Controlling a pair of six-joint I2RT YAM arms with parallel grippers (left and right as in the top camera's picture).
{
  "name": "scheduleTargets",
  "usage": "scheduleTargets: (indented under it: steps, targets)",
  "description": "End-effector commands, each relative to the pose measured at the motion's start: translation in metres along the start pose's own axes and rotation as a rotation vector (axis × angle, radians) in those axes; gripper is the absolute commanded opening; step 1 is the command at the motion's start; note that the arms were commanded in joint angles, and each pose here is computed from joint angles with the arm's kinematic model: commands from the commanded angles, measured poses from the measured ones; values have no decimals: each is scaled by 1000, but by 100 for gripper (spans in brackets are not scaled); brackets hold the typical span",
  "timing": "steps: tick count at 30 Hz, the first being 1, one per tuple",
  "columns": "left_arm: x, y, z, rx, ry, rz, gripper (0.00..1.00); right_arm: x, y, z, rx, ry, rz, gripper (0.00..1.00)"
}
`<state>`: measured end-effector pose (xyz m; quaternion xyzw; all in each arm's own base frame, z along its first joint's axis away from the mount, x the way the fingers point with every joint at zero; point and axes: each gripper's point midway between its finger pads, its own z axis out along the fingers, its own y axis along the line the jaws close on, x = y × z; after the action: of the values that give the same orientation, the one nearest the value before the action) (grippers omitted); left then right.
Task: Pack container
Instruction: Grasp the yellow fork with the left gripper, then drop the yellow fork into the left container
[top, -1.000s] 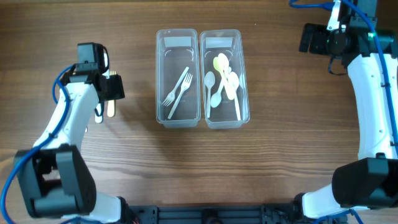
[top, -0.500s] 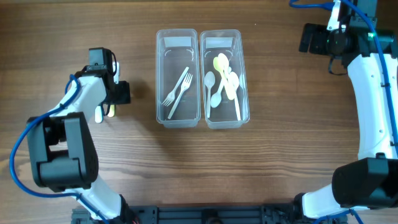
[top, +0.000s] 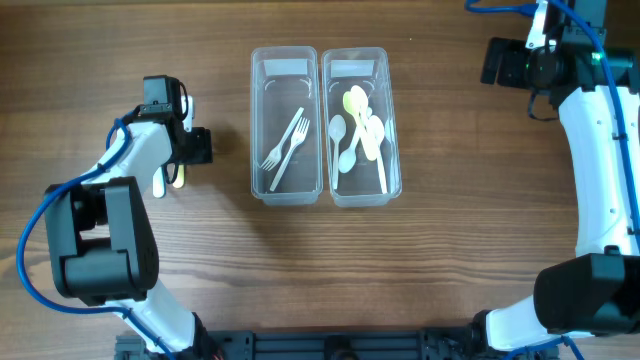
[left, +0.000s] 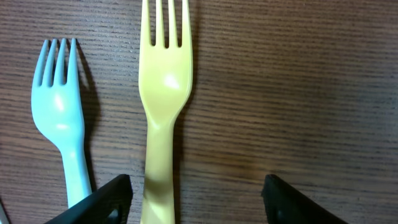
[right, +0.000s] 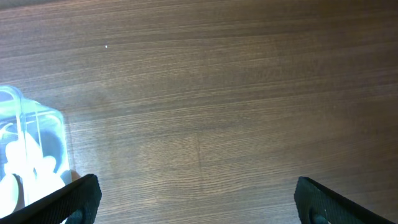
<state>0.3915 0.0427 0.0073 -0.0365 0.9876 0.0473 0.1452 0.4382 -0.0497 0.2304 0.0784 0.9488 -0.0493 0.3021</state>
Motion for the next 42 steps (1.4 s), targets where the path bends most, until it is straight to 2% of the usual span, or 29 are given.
scheduleTargets:
  steps: [1, 9, 11, 14, 15, 24, 30, 37, 42]
  targets:
    - [6, -1, 12, 11, 23, 24, 72, 0, -1, 3, 12, 4, -10, 100]
    - [14, -8, 29, 44, 57, 74, 76, 0, -1, 3, 12, 3, -9, 100]
    - [15, -8, 30, 44, 61, 74, 69, 0, -1, 3, 12, 3, -9, 100]
    - [15, -8, 30, 44, 61, 74, 34, 0, -1, 3, 13, 4, -9, 100]
    - [15, -8, 30, 44, 62, 71, 28, 0, -1, 3, 13, 4, -9, 100]
    - [16, -8, 24, 44, 67, 70, 5, 0, -1, 3, 13, 4, -10, 100]
    - [-11, -4, -12, 40, -9, 59, 4, 0, -1, 3, 12, 3, -9, 100]
    - [-58, -1, -87, 50, -205, -58, 4, 0, -1, 3, 12, 3, -10, 100]
    - [-67, -34, -134, 192, -304, -31, 4, 0, -1, 3, 13, 4, -9, 100]
